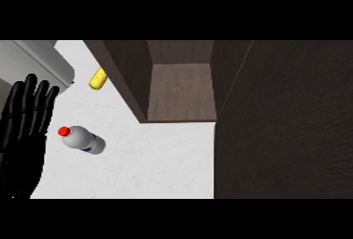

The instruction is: Pick up the bottled water, place it into the cabinet and close the cabinet

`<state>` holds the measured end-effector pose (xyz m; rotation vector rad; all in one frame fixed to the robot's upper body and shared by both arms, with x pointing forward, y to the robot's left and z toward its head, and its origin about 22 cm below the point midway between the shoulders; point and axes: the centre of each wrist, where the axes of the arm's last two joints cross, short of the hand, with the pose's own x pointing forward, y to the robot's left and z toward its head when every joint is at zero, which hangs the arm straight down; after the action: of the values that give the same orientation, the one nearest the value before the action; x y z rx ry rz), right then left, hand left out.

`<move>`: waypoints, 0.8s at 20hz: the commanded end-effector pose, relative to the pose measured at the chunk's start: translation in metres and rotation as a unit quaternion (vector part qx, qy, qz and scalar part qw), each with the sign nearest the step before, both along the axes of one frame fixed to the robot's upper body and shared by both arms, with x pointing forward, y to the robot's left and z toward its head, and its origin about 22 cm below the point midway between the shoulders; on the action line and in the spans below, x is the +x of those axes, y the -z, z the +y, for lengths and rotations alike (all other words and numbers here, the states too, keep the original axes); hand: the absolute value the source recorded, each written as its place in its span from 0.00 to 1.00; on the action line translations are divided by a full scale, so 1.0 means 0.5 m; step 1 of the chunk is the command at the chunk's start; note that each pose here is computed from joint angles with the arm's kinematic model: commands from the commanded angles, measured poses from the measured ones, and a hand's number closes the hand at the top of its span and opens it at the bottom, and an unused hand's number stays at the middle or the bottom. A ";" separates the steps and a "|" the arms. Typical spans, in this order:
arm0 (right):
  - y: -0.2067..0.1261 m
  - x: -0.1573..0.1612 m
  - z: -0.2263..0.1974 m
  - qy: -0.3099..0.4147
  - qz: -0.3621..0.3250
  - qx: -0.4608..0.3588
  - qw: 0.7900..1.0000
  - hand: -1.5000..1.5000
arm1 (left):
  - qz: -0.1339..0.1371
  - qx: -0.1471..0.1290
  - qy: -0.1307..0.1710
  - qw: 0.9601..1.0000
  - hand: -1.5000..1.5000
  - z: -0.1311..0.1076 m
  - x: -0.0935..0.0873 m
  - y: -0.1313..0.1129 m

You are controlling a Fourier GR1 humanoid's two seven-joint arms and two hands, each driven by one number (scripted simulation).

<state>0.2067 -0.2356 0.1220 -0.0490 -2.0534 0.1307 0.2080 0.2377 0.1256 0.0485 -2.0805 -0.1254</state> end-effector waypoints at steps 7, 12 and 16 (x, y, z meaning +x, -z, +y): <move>0.018 -0.079 0.002 -0.071 0.066 0.041 0.994 0.00 | 0.073 -0.137 -0.004 0.988 0.00 0.064 -0.043 0.032; -0.030 -0.174 -0.029 -0.088 0.082 0.029 0.992 0.00 | 0.085 -0.139 0.001 0.987 0.00 0.115 -0.110 -0.016; -0.053 -0.195 -0.018 -0.085 0.077 0.043 0.992 0.00 | 0.086 -0.157 -0.005 0.984 0.00 0.084 -0.156 -0.022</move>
<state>0.1240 -0.2468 0.1322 0.1547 -1.9061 0.1452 0.1490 0.2896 0.1279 -0.1133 -1.9218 0.1607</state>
